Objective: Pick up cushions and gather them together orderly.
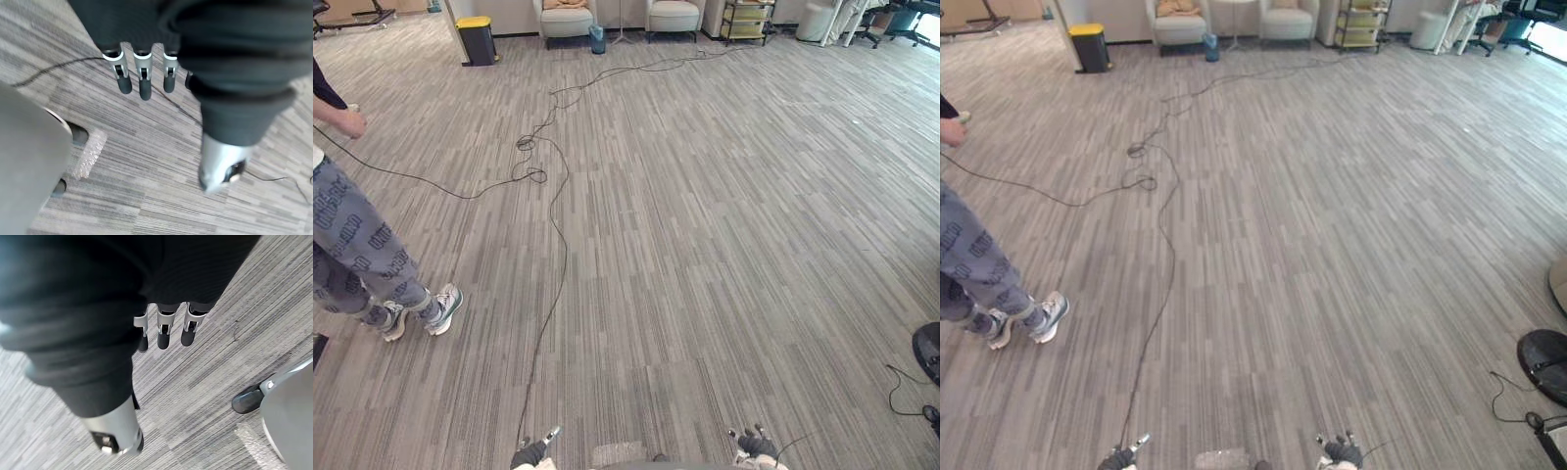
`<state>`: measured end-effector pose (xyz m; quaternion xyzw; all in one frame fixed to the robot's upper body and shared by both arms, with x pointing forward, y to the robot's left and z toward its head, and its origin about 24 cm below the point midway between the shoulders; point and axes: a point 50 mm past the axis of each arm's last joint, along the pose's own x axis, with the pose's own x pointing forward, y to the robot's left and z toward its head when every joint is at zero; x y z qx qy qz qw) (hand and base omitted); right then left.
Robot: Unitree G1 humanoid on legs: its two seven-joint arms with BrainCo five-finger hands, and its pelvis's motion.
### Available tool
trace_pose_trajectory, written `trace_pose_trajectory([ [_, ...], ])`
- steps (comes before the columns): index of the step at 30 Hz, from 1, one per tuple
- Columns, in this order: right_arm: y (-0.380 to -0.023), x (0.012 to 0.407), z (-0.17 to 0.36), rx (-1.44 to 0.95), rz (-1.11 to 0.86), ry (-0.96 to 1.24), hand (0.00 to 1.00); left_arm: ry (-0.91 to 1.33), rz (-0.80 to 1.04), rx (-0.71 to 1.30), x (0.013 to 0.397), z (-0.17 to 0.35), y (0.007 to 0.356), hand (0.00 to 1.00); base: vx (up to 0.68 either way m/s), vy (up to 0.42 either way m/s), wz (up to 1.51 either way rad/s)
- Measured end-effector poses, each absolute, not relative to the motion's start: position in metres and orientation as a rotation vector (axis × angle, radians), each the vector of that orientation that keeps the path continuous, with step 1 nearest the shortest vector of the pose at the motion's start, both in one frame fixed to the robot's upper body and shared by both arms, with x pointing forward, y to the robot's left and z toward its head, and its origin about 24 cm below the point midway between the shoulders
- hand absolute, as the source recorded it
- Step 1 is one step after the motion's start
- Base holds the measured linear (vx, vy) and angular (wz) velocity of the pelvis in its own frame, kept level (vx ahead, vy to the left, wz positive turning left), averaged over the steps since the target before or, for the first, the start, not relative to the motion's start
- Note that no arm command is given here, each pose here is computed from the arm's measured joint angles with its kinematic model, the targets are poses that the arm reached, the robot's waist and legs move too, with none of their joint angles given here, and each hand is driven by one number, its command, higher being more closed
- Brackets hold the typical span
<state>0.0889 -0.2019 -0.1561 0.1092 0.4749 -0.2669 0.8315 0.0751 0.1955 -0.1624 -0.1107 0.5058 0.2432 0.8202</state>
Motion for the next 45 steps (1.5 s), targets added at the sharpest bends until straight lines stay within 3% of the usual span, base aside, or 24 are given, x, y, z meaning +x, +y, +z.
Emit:
trace_pose_trajectory([
  [26, -0.205, 0.084, -0.165, 0.233, -0.559, 1.118, 0.00, 1.112, 0.363, -0.127, 0.086, -0.164, 0.195, 0.00, 0.00, -0.002, 0.10],
  [45, -0.201, 0.095, -0.161, 0.314, -0.562, 1.048, 0.00, 1.025, 0.412, -0.200, 0.103, -0.156, 0.198, 0.00, 0.02, -0.023, 0.05],
])
